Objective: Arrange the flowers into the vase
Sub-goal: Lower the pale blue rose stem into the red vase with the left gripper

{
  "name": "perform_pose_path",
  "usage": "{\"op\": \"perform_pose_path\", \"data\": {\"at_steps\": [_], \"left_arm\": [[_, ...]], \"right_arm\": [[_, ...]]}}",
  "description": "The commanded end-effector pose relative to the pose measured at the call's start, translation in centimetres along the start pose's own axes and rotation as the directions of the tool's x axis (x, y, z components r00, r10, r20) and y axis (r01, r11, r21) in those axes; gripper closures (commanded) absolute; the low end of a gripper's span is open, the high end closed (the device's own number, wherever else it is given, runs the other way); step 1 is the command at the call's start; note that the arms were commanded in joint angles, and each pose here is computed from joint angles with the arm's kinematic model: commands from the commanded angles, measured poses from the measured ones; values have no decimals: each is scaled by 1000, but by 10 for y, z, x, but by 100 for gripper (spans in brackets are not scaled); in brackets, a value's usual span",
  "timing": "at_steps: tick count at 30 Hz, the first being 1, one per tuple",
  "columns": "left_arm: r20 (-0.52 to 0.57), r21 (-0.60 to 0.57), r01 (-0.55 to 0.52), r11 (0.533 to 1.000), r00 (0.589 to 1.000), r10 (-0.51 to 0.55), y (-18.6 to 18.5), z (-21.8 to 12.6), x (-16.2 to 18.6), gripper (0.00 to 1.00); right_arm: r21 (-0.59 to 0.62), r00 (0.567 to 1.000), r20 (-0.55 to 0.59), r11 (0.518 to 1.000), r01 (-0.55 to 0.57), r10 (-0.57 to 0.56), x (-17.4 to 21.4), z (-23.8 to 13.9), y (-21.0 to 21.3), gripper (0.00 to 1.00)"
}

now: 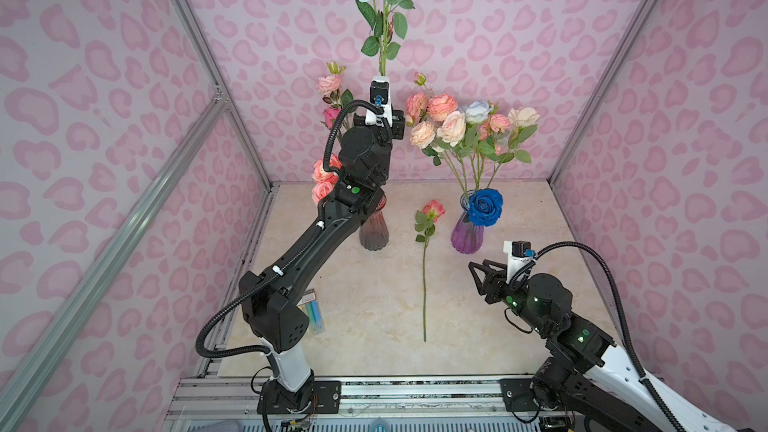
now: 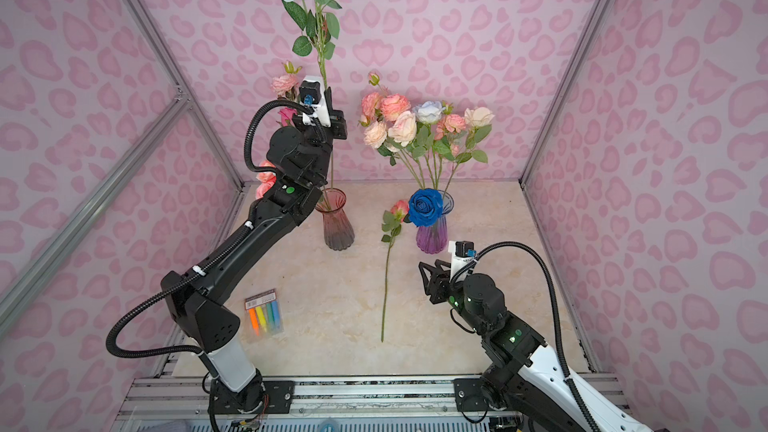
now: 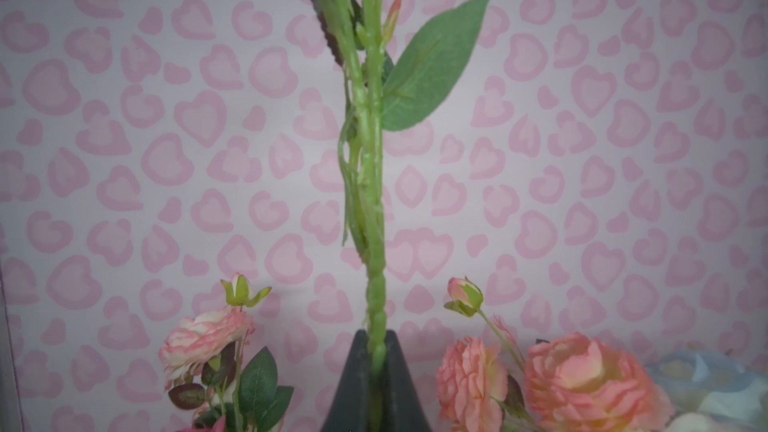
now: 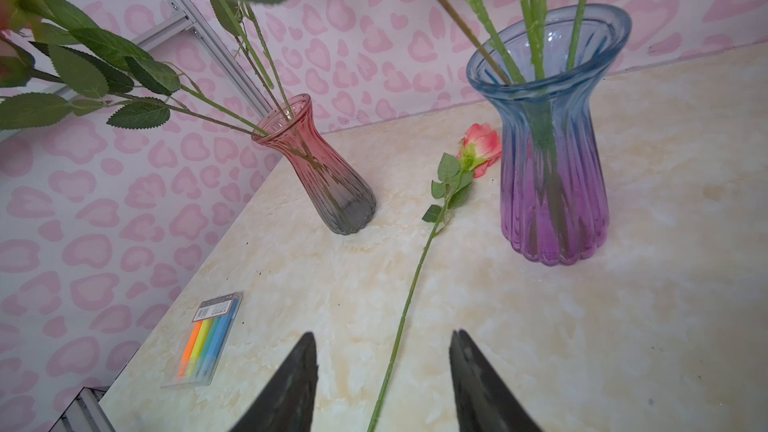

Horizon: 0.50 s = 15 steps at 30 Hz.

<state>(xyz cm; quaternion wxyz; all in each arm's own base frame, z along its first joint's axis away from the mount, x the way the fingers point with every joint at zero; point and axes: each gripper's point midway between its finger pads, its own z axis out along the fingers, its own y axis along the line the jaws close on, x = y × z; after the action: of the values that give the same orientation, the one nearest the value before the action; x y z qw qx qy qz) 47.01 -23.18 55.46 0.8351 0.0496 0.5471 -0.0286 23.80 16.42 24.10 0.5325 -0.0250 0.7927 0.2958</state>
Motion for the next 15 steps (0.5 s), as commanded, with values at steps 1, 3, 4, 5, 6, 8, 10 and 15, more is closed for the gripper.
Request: {"op": "perform_pose_path", "data": {"at_steps": [1,3,4,5,6,8,10,15], "left_arm": [[-18,1,81,997,997,-81,4,1,16,97],[-53,-12,66,998,996,-67,5,0,35,97],[-76,-18,63,998,995,-65,4,-2,46,97],[-96,-16,57,998,994,-58,3,-3,56,97],[-121,-8,49,999,991,-49,1,-6,68,97],[-163,-31,51,998,985,-55,3,-10,86,97],[-198,-41,51,998,978,-58,4,-15,103,97],[-280,-39,28,999,959,-38,0,-23,137,96]], "right_arm": [[-18,1000,8,1000,3,-3,-2,2,3,47],[-19,1000,9,1000,0,0,-2,3,3,47],[-20,1000,6,1000,-2,3,-1,3,3,47],[-19,1000,6,1000,-4,4,0,3,2,47],[-21,1000,8,1000,-6,6,0,3,2,47],[-20,1000,5,1000,-9,9,1,4,1,47],[-18,1000,3,1000,-13,13,3,4,1,47],[-26,1000,0,999,-23,23,4,5,2,47]]}}
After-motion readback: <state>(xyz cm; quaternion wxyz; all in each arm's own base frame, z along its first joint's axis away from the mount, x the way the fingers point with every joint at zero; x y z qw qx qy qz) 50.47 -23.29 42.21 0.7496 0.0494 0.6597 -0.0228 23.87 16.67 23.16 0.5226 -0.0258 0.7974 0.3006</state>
